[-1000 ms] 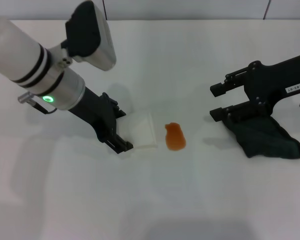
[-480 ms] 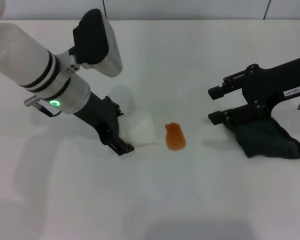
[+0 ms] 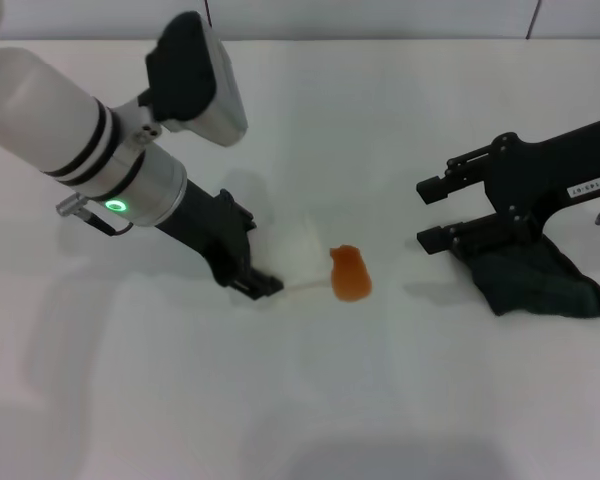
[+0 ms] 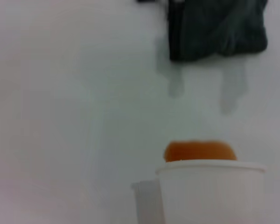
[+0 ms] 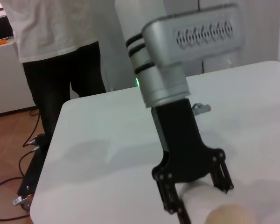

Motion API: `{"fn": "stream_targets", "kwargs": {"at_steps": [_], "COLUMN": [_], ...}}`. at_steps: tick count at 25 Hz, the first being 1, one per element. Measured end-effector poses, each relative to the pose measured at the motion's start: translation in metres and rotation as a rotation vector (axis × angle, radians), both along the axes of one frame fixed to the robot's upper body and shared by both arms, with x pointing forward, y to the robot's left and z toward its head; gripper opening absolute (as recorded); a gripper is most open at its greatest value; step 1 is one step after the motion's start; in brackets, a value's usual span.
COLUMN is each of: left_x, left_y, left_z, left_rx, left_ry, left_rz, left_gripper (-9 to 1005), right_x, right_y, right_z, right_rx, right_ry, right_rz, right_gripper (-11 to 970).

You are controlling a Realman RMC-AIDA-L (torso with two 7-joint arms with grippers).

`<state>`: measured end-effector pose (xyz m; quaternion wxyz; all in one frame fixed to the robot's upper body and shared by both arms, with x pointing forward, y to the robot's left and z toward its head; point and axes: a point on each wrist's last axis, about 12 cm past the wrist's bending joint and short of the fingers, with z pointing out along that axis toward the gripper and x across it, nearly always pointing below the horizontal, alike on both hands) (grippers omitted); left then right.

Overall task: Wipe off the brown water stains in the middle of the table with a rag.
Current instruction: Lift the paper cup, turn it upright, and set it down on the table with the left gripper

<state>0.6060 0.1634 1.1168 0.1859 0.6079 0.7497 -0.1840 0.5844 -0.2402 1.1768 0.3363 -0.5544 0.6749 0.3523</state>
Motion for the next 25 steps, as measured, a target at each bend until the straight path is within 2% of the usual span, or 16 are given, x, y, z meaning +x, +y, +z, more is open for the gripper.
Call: {"fn": "stream_targets", "kwargs": {"at_steps": [1,5,6,7,8,10,13,18,25], "left_x": [0.000,-0.009,-0.012,-0.017,-0.017,-0.021,-0.028,-0.043,-0.066], "left_y": [0.005,0.030,0.035,0.046,0.046,0.058,0.075,0.087,0.089], "left_z": [0.000,0.002,0.003,0.003,0.003,0.001,-0.009,-0.034,-0.064], "left_rx": [-0.022,-0.118,-0.152,-0.237,-0.237,-0.335,-0.475,-0.644,-0.774], "left_ry": [-0.004,-0.071,-0.092,-0.133,-0.133,-0.178,-0.236,-0.292,-0.354], "left_rz": [0.021,0.078,0.089,0.110,0.110,0.130,0.178,0.251,0.341], "left_gripper": [676,634,623,615,606,590,566,571,593], "right_x": [0.000,-0.001,-0.001,-0.001,0.000,0.000,0.001,0.001,0.000], "right_y": [-0.001,-0.001,-0.001,0.000,0.000,0.001,0.002,0.004,0.006], "right_z": [0.000,0.000,0.000,0.000,0.001,0.002,0.002,0.003,0.003], "right_rx": [0.000,0.000,0.000,0.000,-0.001,-0.001,-0.002,-0.007,-0.008], "right_ry": [0.001,0.001,0.000,-0.001,-0.002,-0.005,-0.007,-0.005,-0.002], "right_rz": [0.000,0.001,0.001,0.001,0.002,0.005,0.011,0.018,0.025], "right_gripper": [605,605,605,605,605,605,605,605,603]}}
